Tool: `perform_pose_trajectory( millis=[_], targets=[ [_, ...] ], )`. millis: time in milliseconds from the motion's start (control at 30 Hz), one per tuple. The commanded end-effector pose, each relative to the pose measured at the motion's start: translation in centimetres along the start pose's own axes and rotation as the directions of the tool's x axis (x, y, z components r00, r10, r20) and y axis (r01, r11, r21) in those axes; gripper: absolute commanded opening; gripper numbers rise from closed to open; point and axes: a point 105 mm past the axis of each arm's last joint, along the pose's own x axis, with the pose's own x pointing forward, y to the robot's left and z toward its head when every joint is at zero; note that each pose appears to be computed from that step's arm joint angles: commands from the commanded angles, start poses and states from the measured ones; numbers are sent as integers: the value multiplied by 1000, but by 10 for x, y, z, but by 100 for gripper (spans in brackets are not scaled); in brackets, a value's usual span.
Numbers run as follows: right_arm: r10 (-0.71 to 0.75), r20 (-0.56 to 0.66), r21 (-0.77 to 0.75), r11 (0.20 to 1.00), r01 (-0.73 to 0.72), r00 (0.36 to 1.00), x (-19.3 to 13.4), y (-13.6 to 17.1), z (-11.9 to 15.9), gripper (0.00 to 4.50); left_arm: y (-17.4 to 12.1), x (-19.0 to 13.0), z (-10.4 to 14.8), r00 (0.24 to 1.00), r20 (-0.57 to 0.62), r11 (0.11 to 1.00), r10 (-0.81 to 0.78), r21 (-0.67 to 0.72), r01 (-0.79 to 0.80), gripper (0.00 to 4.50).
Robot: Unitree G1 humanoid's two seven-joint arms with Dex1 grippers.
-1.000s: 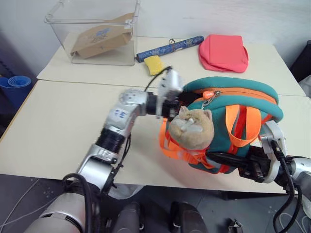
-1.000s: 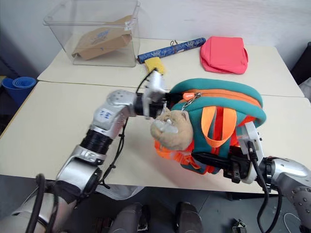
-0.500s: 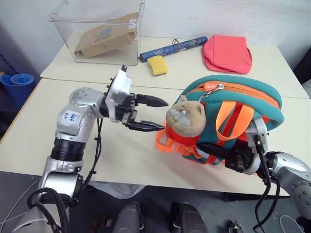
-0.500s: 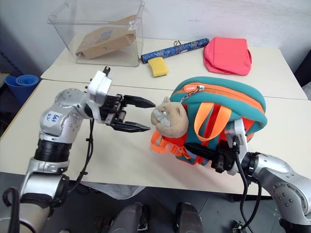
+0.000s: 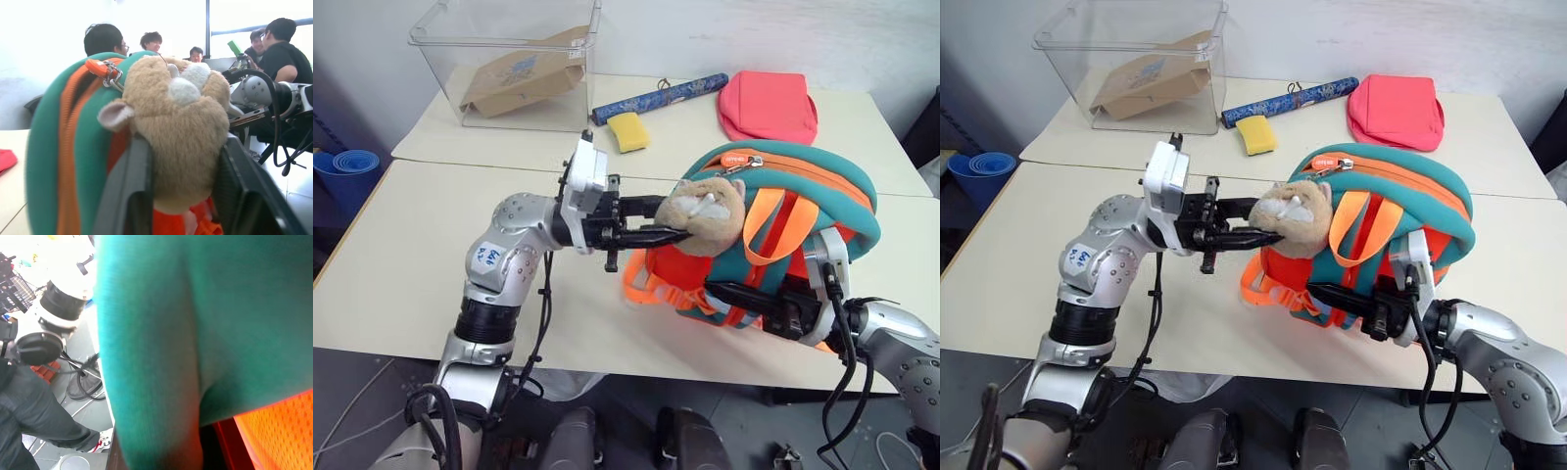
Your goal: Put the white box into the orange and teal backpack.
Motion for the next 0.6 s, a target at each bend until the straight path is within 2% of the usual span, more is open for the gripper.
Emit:
perform_pose_trajectory(
  millis=[33, 100, 167, 267, 300, 367, 467, 600],
  targets=[
    [-30, 23, -24, 999, 31, 999, -7, 1, 5, 0, 33, -36, 12, 983, -67, 982, 168, 98, -161, 53],
    [-48, 30, -19, 999, 49, 998, -10, 0, 4, 0, 45, -56, 5, 963, -156, 971, 222, 123, -204, 42],
    [-71, 34, -13, 997, 71, 997, -15, 0, 0, 0, 61, -80, -14, 896, -318, 948, 310, 171, -267, 42],
    [-100, 54, -7, 995, 101, 994, -20, -1, -1, 0, 65, -101, -48, 797, -516, 946, 313, 241, -215, 42],
    [-108, 59, -4, 994, 109, 992, -21, -2, -2, 0, 64, -103, -60, 781, -549, 951, 297, 240, -193, 42],
    [-123, 64, 1, 992, 123, 990, -24, -3, -5, 0, 61, -101, -79, 771, -577, 962, 268, 208, -179, 42],
    [-146, 77, 18, 989, 145, 986, -27, -4, -11, 0, 42, -83, -104, 818, -551, 986, 165, 115, -122, 42],
    [-181, 95, 16, 984, 180, 979, -31, -8, -19, 0, 17, -77, -123, 854, -513, 995, 87, -4, -104, 42]
  ],
)
